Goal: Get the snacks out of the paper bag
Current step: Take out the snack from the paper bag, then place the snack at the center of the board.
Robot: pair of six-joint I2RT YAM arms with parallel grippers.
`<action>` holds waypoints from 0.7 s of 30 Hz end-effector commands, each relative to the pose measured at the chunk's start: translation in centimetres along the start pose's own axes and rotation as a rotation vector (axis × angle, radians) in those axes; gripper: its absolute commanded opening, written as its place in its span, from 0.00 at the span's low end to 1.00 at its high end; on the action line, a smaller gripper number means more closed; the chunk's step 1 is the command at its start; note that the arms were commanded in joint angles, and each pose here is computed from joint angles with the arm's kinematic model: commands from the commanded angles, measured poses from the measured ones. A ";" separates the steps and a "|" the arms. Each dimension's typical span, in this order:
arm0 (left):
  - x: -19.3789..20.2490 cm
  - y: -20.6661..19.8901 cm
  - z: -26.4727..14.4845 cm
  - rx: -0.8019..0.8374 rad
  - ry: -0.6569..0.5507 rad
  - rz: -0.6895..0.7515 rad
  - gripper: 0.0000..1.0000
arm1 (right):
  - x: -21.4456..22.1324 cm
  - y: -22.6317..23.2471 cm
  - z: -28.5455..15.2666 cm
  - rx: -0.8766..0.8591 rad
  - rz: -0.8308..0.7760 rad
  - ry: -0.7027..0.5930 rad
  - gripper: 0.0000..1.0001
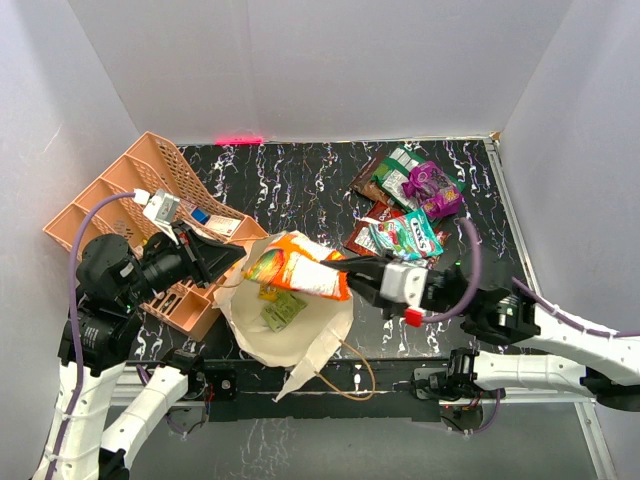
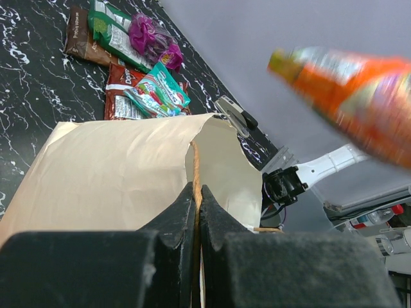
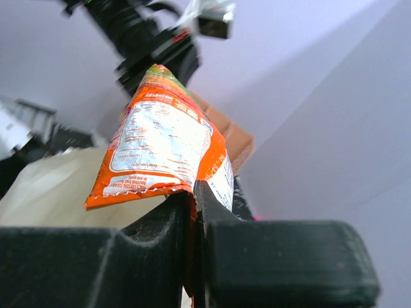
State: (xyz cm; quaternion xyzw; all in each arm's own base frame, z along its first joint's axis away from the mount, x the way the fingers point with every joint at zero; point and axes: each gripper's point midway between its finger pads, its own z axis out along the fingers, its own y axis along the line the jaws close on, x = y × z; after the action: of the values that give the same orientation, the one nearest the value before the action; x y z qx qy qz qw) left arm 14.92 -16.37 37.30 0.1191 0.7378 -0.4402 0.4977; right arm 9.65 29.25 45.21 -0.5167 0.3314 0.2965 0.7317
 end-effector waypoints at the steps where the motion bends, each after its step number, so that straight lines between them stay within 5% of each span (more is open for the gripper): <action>1: -0.4 0.1 0.0 -0.010 -0.011 0.011 0.00 | -3.7 -9.6 -3.2 0.512 0.037 -0.120 0.07; 8: -0.7 -0.2 -0.1 -0.004 -0.016 0.014 0.00 | 12.7 -13.0 -9.6 1.014 -0.172 0.601 0.07; 13: -0.7 -0.2 -0.2 -0.011 -0.007 0.021 0.00 | 22.9 -13.3 -14.2 1.104 0.088 0.725 0.07; 21: -0.8 -0.6 -0.2 0.008 0.001 0.019 0.00 | 33.9 -12.1 -24.2 1.349 0.211 1.071 0.07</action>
State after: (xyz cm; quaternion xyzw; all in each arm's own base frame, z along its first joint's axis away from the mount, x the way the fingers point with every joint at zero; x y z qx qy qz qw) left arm 15.15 -16.29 36.79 0.1148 0.7470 -0.4341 0.4903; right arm 33.76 8.34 19.59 -0.1302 0.7706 -0.1851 0.5957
